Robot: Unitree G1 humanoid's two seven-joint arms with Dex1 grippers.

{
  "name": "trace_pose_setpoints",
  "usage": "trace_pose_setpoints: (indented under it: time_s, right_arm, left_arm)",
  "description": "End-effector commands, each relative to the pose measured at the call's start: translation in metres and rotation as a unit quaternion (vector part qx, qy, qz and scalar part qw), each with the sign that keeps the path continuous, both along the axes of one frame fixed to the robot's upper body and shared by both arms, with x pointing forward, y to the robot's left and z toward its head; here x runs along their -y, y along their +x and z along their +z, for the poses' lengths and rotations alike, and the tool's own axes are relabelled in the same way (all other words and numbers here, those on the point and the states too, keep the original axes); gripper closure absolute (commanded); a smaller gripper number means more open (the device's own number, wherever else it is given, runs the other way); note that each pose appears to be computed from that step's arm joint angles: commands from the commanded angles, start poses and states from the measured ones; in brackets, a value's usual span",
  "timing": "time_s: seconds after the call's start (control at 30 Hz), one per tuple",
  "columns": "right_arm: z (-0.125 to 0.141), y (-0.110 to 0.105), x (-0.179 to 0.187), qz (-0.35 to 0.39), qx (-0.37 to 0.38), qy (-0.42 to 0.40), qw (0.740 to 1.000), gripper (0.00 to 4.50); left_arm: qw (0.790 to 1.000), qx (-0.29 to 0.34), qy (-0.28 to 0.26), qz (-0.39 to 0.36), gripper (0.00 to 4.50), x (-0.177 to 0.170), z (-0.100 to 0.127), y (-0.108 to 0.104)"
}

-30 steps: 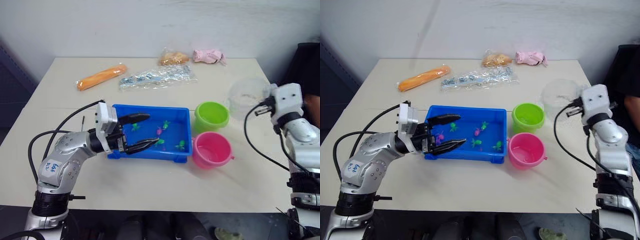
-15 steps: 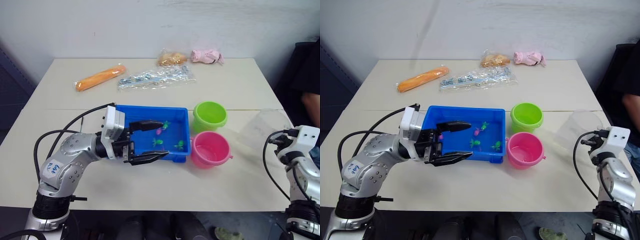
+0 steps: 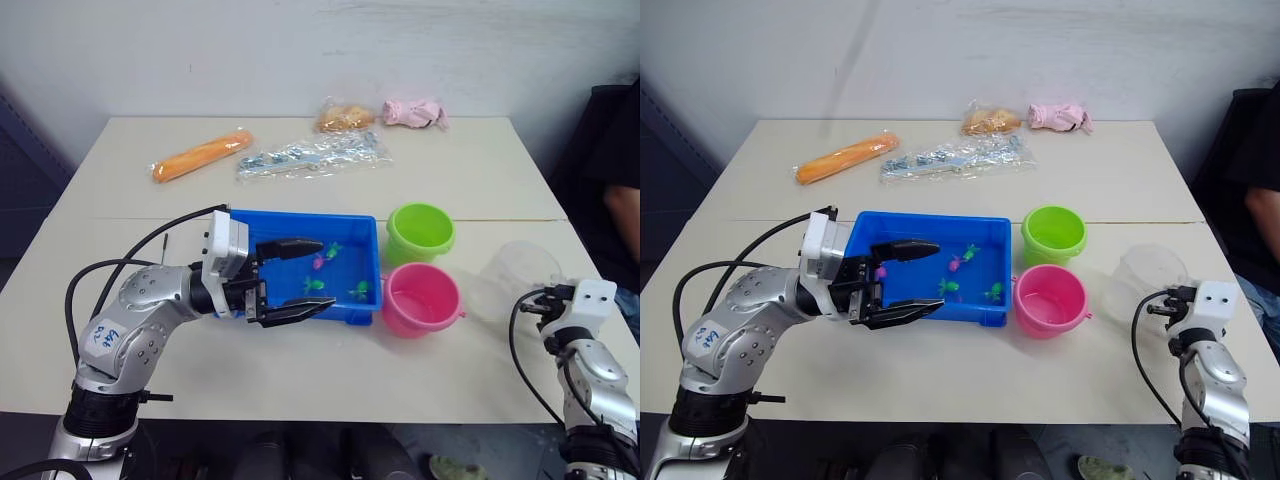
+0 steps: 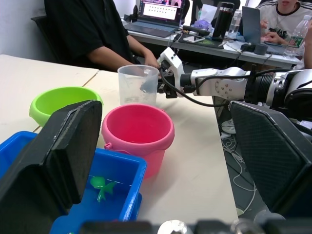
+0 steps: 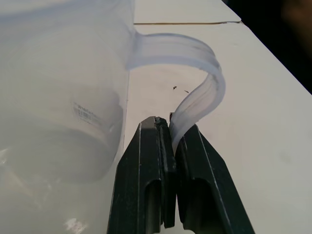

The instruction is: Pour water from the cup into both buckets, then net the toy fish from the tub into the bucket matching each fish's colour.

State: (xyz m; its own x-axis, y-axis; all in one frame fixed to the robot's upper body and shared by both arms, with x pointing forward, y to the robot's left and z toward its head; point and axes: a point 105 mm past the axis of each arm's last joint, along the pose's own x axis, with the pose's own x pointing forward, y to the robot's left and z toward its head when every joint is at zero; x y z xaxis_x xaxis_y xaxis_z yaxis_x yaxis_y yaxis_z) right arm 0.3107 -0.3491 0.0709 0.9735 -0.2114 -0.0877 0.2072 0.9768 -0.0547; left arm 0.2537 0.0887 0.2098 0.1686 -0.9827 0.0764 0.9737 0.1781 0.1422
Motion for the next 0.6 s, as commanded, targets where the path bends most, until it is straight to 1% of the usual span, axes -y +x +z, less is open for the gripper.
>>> trace_pose_setpoints:
  time_s: [0.03,0.17,0.27,0.33,0.4,0.43,0.47,0.53,0.6]
  right_arm:
    - [0.006,0.0,-0.006,0.009,0.013,-0.026,1.0,4.48]
    - [0.008,0.003,-0.009,0.009,0.017,-0.038,0.999,4.48]
    - [0.008,0.004,-0.007,0.0,0.027,-0.022,0.999,4.48]
    - [0.009,0.004,-0.007,0.0,0.028,-0.027,0.999,4.48]
    - [0.01,0.004,-0.006,0.0,0.028,-0.033,0.999,3.7]
    - [0.01,0.003,-0.005,-0.001,0.028,-0.032,0.999,3.42]
    - [0.011,0.0,-0.004,-0.001,0.029,-0.031,0.999,3.01]
    - [0.011,-0.004,-0.003,0.001,0.028,-0.032,0.999,1.99]
    - [0.009,-0.012,0.0,0.001,0.018,-0.038,0.999,1.09]
  left_arm:
    - [1.0,0.021,0.0,0.001,0.0,-0.001,0.006,-0.002]
    - [1.0,0.022,0.001,0.003,0.0,-0.001,0.006,-0.001]
    - [1.0,0.022,0.002,0.004,0.0,-0.001,0.005,0.0]
    - [1.0,0.022,0.002,0.005,0.0,-0.002,0.005,0.0]
    - [1.0,0.021,0.003,0.006,0.0,-0.003,0.004,0.0]
    - [1.0,0.021,0.004,0.007,0.0,-0.003,0.004,0.001]
    - [1.0,0.021,0.004,0.008,0.0,-0.004,0.004,0.001]
    - [1.0,0.022,0.005,0.009,0.0,-0.005,0.004,0.001]
    - [1.0,0.02,0.006,0.013,0.0,-0.007,0.003,0.002]
